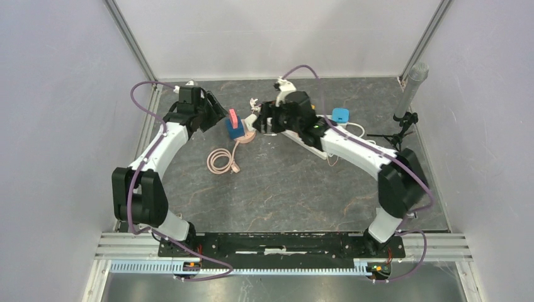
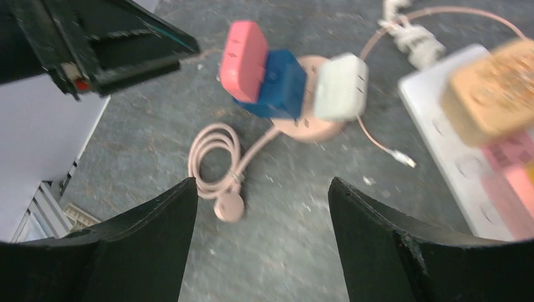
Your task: Pull the plug off the socket
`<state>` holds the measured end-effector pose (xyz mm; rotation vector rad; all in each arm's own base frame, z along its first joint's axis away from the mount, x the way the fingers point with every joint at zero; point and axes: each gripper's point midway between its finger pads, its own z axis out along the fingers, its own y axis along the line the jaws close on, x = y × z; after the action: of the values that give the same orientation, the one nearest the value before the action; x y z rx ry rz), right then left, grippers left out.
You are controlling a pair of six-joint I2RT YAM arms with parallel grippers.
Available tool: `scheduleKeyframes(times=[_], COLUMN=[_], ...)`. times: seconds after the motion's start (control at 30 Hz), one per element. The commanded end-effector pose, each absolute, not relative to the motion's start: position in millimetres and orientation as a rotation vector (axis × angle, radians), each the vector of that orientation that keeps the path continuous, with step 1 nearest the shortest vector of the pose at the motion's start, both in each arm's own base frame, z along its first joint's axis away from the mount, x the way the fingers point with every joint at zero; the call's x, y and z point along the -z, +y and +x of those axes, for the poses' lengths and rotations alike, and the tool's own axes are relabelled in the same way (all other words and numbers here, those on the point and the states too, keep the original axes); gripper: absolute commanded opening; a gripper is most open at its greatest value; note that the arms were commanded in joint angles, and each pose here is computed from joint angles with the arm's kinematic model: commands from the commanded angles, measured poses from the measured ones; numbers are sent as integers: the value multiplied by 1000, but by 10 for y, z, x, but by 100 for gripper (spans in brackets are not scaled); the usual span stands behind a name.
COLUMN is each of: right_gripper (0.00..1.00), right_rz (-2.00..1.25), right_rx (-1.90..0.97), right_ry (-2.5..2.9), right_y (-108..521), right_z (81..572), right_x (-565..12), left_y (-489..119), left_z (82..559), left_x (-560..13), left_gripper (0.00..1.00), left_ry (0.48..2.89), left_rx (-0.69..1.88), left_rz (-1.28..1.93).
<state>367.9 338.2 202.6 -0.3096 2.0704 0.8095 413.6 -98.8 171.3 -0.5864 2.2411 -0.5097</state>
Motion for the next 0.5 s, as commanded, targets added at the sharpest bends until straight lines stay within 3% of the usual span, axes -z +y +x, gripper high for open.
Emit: scheduleKeyframes(times=[0.0, 0.23, 0.47], right_gripper=[81, 80, 66], right_rz=[-312, -378, -360], right_rx=[-789, -636, -473], right_ry=[1941, 1873, 1912], right_y=[3904, 4544, 4673], right_z=[3948, 4264, 4530], right_x=[-2289, -2012, -1713], left_y=[-827, -561, -512], left_z=[4289, 4236, 4154], left_x=[-1787, -1674, -1627], left_gripper=[68, 71, 76], left_ry=[2232, 2271, 2287], left_rx=[431, 359, 368], left_rz=[-569, -673, -687])
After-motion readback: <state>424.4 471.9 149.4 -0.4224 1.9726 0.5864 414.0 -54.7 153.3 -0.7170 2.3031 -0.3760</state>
